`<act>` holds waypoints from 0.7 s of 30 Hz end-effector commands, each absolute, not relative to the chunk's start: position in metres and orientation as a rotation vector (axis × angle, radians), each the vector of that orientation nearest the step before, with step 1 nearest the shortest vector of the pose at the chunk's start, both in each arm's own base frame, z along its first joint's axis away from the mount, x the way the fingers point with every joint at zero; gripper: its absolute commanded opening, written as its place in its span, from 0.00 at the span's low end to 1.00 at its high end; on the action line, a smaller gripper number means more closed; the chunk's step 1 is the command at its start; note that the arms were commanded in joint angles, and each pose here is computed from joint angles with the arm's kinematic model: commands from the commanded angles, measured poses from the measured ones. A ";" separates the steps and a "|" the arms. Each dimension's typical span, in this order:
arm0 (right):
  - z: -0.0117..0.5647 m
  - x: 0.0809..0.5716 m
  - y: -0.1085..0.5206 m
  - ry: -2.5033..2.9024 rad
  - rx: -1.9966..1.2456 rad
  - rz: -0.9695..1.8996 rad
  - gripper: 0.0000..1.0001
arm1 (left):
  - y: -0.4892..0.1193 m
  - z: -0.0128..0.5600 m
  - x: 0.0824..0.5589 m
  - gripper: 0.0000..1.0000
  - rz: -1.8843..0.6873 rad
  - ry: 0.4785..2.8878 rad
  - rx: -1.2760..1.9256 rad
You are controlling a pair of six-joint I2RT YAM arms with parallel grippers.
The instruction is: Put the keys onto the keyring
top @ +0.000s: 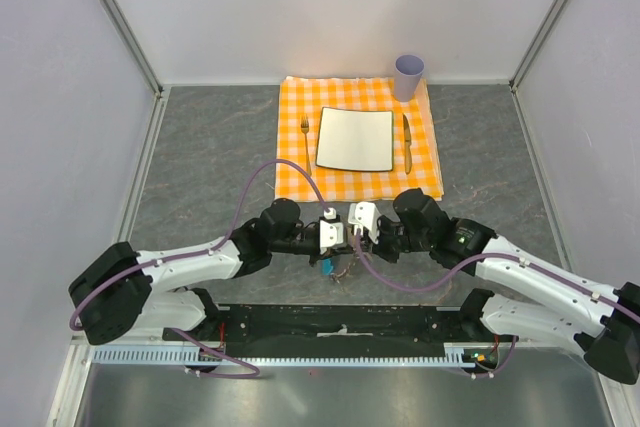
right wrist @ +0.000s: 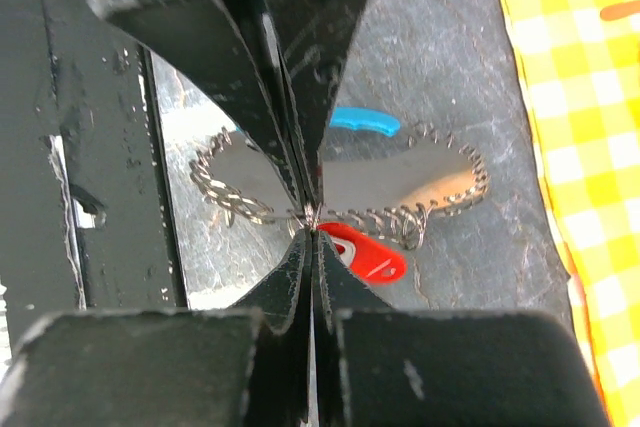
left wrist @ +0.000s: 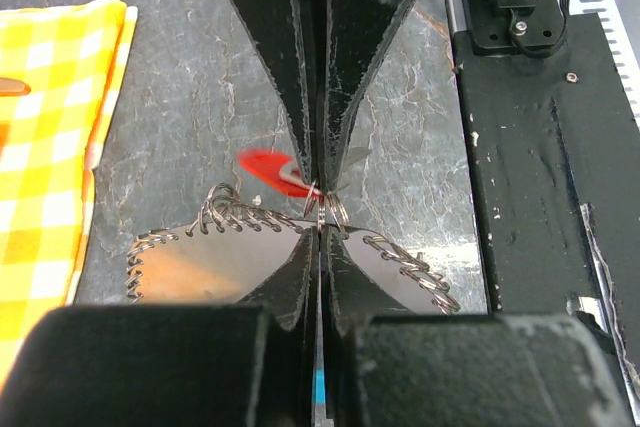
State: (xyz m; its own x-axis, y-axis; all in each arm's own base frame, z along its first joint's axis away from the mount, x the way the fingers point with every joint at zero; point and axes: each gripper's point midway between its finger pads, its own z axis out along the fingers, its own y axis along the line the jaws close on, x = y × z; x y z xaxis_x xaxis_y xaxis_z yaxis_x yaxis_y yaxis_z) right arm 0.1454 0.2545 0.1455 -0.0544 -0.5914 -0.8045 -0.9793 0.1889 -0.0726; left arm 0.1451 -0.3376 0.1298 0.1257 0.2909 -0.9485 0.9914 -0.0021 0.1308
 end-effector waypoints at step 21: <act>0.167 0.167 0.241 1.717 -1.443 0.487 0.00 | -0.338 0.161 0.166 0.02 -0.824 1.254 1.381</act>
